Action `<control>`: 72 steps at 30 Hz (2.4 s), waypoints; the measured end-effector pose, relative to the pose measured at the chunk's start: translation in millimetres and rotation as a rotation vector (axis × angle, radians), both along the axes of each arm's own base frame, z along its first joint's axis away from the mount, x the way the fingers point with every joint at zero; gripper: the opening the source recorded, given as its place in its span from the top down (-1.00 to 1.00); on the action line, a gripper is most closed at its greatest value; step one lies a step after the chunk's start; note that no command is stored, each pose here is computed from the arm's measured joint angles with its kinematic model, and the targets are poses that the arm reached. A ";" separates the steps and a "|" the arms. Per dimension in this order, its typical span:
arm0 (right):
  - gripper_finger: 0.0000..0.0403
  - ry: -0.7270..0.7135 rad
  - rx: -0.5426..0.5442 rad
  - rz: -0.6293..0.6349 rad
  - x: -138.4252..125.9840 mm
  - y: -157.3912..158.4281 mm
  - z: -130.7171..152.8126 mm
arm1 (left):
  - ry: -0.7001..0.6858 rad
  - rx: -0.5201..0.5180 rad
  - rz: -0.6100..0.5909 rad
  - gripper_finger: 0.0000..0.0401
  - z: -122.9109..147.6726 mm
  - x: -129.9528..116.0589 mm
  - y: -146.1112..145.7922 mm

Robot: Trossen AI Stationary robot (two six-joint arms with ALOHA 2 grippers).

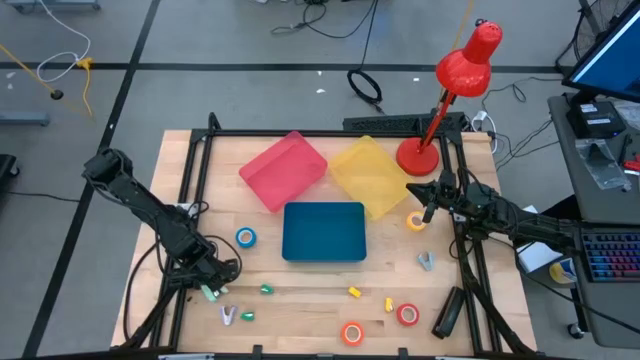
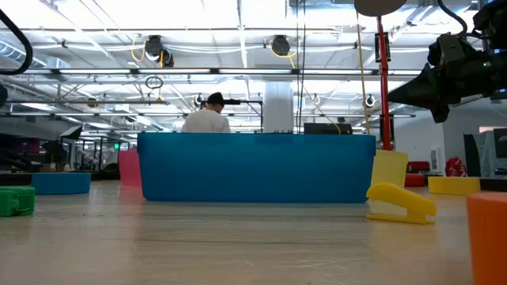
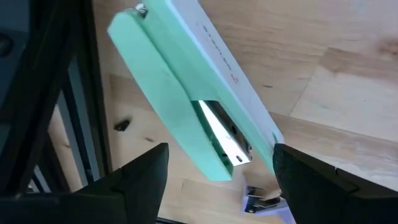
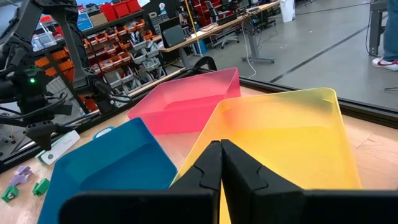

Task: Pick and place Stapler, Stapler remover, tape
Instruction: Put the light blue stapler into the yellow bin

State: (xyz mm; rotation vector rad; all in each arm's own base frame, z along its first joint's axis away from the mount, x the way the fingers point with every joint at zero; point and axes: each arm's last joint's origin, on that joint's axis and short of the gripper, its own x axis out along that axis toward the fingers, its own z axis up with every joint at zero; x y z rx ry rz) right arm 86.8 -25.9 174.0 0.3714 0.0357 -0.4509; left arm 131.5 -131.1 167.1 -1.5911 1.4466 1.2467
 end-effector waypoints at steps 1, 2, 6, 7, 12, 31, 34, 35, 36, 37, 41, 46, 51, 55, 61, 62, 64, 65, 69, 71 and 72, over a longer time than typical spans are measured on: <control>1.00 0.000 0.000 0.000 0.0 0.0 0.0 | 0.000 0.000 -0.001 -0.41 0.1 0.0 -0.1; 1.00 0.000 0.000 0.000 0.0 0.0 0.0 | 0.000 -0.001 -0.001 -0.41 0.1 0.0 -0.1; 1.00 0.000 0.000 0.000 0.0 0.0 0.0 | 0.006 -0.005 0.000 -0.41 0.1 -0.2 -0.1; 1.00 0.000 0.000 0.000 0.0 0.0 0.0 | 0.010 -0.009 -0.001 -0.41 0.2 -0.3 -0.2; 1.00 0.000 0.000 0.000 0.0 0.0 0.0 | 0.051 -0.032 -0.005 -0.41 0.4 -2.9 -1.5; 1.00 0.000 0.000 0.000 0.0 0.0 0.0 | 0.050 0.046 -0.070 -0.41 -13.6 -4.8 -16.0; 1.00 0.000 0.000 -0.001 0.1 -0.1 0.0 | 0.052 0.063 -0.076 -0.41 -17.4 -3.7 -17.8; 1.00 -0.003 -0.001 -0.001 0.1 0.0 0.2 | 0.048 0.073 -0.077 -0.41 -18.6 -3.3 -18.2; 1.00 -0.004 -0.001 -0.001 0.1 0.0 0.3 | 0.041 0.079 -0.081 -0.41 -19.6 -2.5 -18.7; 1.00 -0.004 -0.001 -0.001 0.1 0.0 0.3 | 0.038 0.084 -0.085 -0.41 -20.4 -2.1 -19.1; 1.00 -0.005 -0.001 -0.001 0.1 0.0 0.3 | 0.028 0.103 -0.086 -0.41 -21.6 -1.5 -19.3; 1.00 -0.005 -0.001 -0.001 0.1 0.0 0.3 | 0.040 0.126 -0.086 -0.38 -22.0 -2.9 -17.4; 1.00 -0.005 -0.001 -0.001 0.1 -0.1 0.4 | 0.019 0.152 -0.088 -0.14 -22.3 -2.6 -16.5; 1.00 -0.006 -0.001 -0.001 0.1 0.0 0.4 | -0.017 0.195 -0.085 0.08 -22.4 -1.7 -15.2; 1.00 -0.006 -0.001 -0.001 0.1 -0.1 0.4 | -0.043 0.238 -0.081 0.25 -22.5 -1.3 -13.4; 1.00 -0.006 -0.001 -0.001 0.1 0.0 0.4 | -0.043 0.255 -0.082 0.26 -24.1 -1.7 -12.5; 1.00 -0.006 -0.001 -0.001 0.1 0.0 0.4 | -0.043 0.259 -0.082 0.30 -24.1 -1.8 -12.2; 1.00 -0.006 -0.001 -0.001 0.1 0.0 0.4 | -0.044 0.263 -0.082 0.33 -24.1 -1.8 -12.0; 1.00 -0.009 -0.002 -0.001 0.2 0.0 0.7 | -0.046 0.274 -0.080 0.44 -24.1 -2.1 -11.4; 1.00 -0.014 -0.003 -0.001 0.2 -0.1 1.1 | -0.044 0.277 -0.078 0.48 -24.0 -2.3 -11.1; 1.00 -0.017 -0.004 -0.001 0.3 -0.1 1.2 | -0.043 0.278 -0.076 0.50 -24.0 -2.3 -11.0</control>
